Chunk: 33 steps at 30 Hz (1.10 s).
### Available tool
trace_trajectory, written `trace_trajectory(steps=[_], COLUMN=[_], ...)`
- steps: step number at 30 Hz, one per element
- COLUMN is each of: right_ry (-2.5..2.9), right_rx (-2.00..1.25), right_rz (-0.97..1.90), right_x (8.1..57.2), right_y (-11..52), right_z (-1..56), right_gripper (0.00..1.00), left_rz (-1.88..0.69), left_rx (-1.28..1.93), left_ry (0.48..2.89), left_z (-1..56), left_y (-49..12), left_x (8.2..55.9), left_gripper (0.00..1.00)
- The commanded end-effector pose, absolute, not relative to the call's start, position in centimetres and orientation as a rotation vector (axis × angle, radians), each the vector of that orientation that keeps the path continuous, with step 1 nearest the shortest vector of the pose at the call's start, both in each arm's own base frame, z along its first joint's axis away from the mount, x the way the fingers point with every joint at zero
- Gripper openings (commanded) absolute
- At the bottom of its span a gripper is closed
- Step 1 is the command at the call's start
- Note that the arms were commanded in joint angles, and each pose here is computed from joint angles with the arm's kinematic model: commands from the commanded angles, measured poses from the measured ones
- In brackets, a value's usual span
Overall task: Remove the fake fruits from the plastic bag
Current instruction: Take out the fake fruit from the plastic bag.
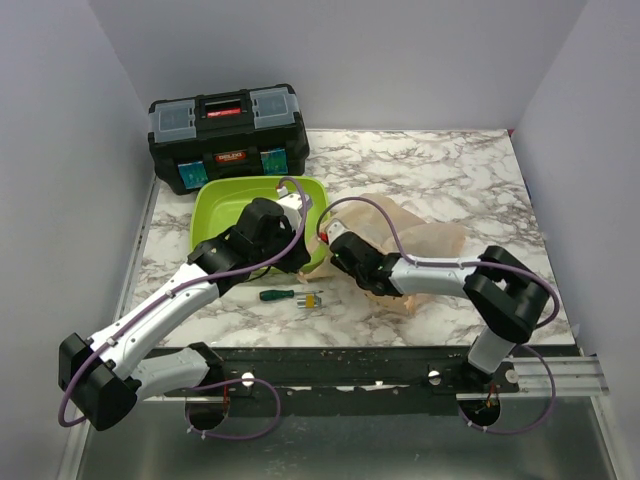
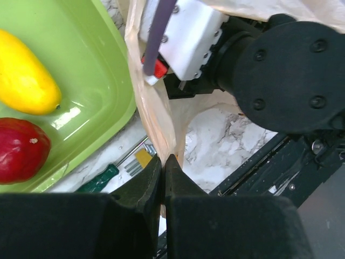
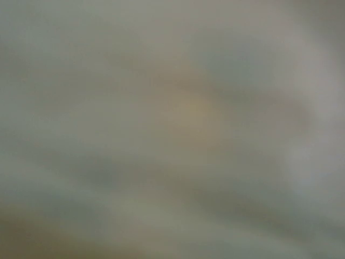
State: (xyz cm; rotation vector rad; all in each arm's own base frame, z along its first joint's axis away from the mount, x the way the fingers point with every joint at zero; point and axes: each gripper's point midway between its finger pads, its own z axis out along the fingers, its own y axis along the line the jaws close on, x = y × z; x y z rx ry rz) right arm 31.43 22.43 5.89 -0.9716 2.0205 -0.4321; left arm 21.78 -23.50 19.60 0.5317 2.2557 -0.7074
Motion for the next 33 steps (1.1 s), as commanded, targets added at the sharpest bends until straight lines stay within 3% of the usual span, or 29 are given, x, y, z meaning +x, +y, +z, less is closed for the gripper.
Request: trace_trajectory(steps=[1, 12, 18, 21, 27, 33], right_ry=[2.013, 2.012, 1.996, 1.988, 2.022, 2.160], right_rx=[-0.987, -0.963, -0.931, -0.905, -0.885, -0.885], right_rz=[-0.413, -0.400, -0.426, -0.417, -0.421, -0.365], right_x=[32.6, 33.6, 33.9, 33.7, 32.6, 30.3], right_y=[23.2, 23.3, 23.1, 22.8, 21.5, 20.9], right_z=[5.1, 3.7, 4.9, 5.6, 6.1, 6.2], right_gripper=[0.76, 0.78, 0.71, 0.65, 0.42, 0.30], left_rz=[-0.779, -0.795, -0.789, -0.788, -0.779, -0.751], left_rx=[0.534, 0.541, 0.543, 0.542, 0.545, 0.553], left_ry=[2.244, 2.250, 2.253, 2.255, 2.253, 2.257], left_z=[19.9, 19.7, 19.6, 19.6, 19.6, 19.6], left_y=[-24.3, -24.6, -24.6, -24.6, -24.6, -24.5], left_x=[21.4, 21.3, 21.3, 21.4, 21.6, 22.0], left_gripper=[0.04, 0.04, 0.04, 0.04, 0.04, 0.04])
